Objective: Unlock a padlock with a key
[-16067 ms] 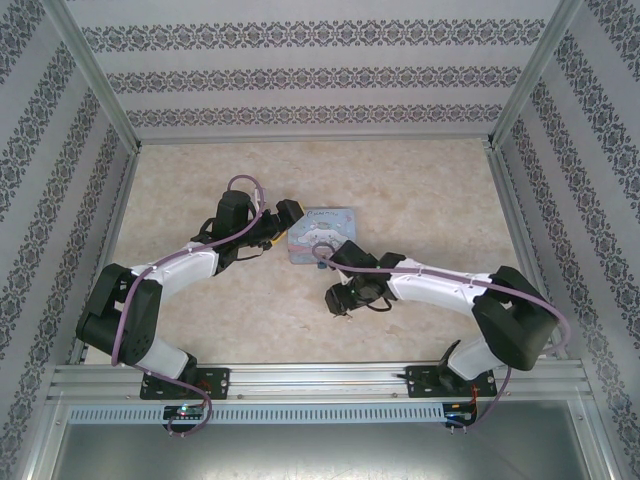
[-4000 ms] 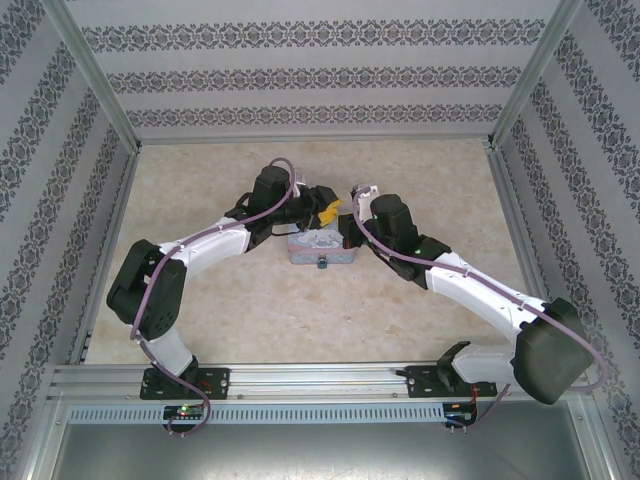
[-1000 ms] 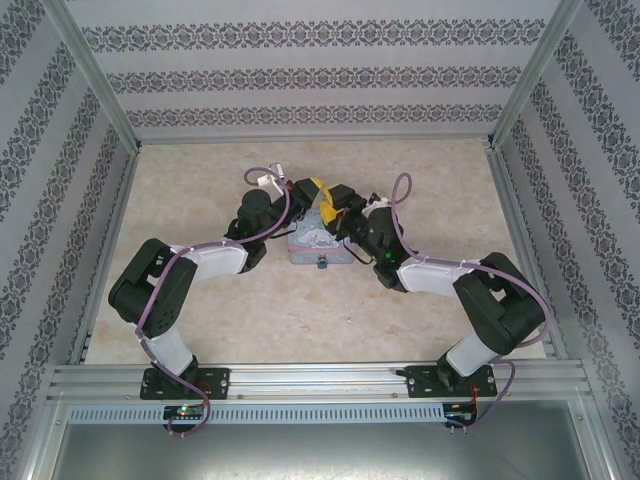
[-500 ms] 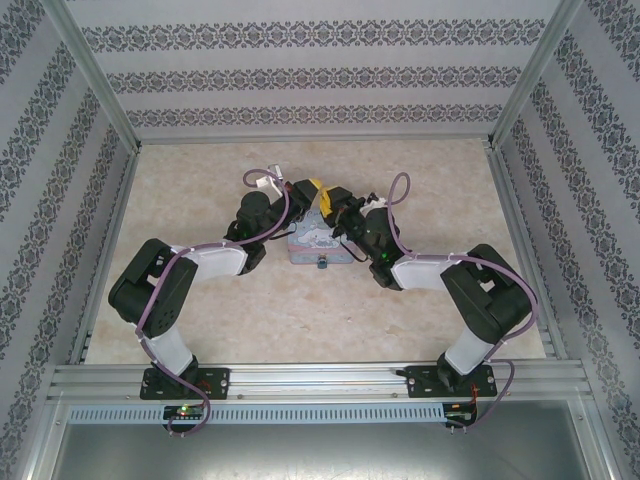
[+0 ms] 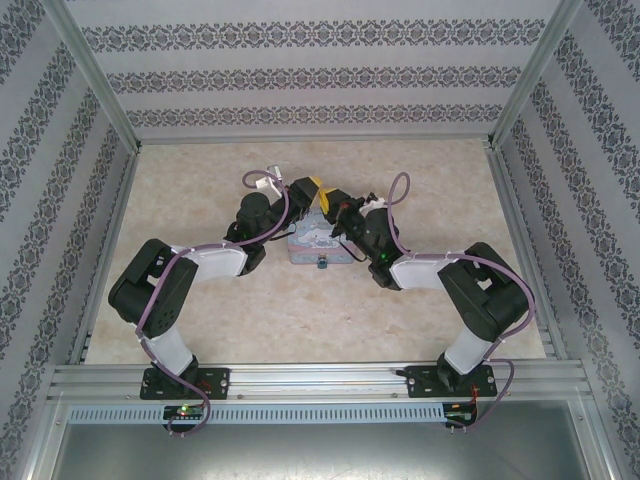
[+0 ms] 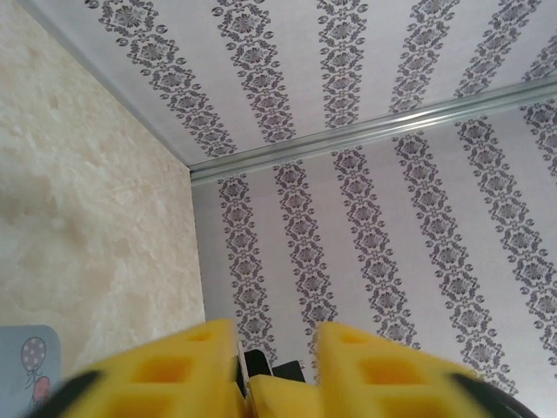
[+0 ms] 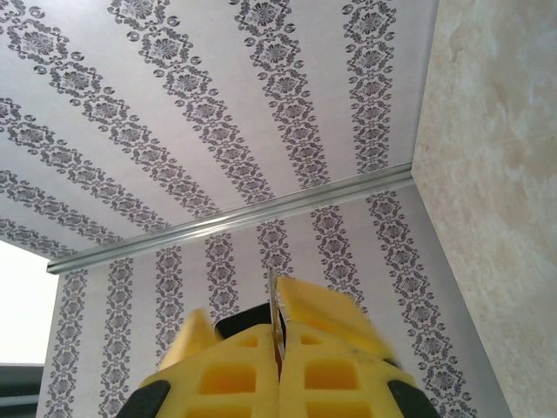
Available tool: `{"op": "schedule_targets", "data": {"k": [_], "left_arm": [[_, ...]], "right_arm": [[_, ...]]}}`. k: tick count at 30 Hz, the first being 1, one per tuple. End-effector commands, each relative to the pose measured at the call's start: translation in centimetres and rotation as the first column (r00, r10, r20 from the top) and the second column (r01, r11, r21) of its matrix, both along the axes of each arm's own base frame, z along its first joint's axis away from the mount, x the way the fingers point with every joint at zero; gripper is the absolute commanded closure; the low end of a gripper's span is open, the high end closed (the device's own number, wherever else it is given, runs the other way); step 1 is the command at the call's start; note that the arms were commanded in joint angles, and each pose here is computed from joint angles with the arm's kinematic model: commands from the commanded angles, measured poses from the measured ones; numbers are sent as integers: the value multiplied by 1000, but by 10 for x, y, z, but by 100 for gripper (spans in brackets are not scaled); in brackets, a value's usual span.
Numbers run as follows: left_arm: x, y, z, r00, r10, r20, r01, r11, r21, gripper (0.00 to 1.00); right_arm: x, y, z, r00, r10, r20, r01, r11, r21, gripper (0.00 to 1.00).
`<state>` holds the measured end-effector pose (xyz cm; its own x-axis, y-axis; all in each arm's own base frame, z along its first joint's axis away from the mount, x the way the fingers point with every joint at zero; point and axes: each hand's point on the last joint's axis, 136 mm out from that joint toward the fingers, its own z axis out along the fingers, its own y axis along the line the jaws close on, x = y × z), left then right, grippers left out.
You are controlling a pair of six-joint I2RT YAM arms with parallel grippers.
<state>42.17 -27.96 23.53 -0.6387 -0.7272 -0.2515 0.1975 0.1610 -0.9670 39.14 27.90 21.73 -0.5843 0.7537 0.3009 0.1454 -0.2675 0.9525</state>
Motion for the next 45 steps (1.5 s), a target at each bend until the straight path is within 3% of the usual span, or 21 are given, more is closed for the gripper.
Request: {"op": "schedule_targets", "data": {"k": [1,4,10,18,24,27,34,45], "left_arm": [[-7,2,21,1000,-1,32,2,1000,-23,43],[-8,12,22,1000,15,17,-14,1000,-21,31],[-13,16,20,999,-41,-23,42,998,46,24],[-31,-11,0,960,-256,-112,274,944,185,23],[-37,-24,-10,929,-342,-141,363,915,174,24],[-40,-29,-15,921,-360,-146,382,910,165,26],[-47,-35,-25,916,-368,-159,392,906,161,29],[-52,-51,-39,938,-306,-161,316,948,36,46]], "right_arm": [[-1,-13,12,998,-13,65,13,1000,-11,100],[-5,-27,10,997,-9,81,14,998,-62,100],[-19,-51,5,992,29,122,4,965,-261,100],[-46,-67,-7,978,116,174,4,820,-573,100],[-62,-72,-3,955,170,243,63,684,-727,100],[-68,-72,-5,946,187,266,84,648,-757,100],[-71,-75,-18,956,162,245,82,654,-752,100],[-64,-71,-22,982,78,173,52,767,-639,100]]}}
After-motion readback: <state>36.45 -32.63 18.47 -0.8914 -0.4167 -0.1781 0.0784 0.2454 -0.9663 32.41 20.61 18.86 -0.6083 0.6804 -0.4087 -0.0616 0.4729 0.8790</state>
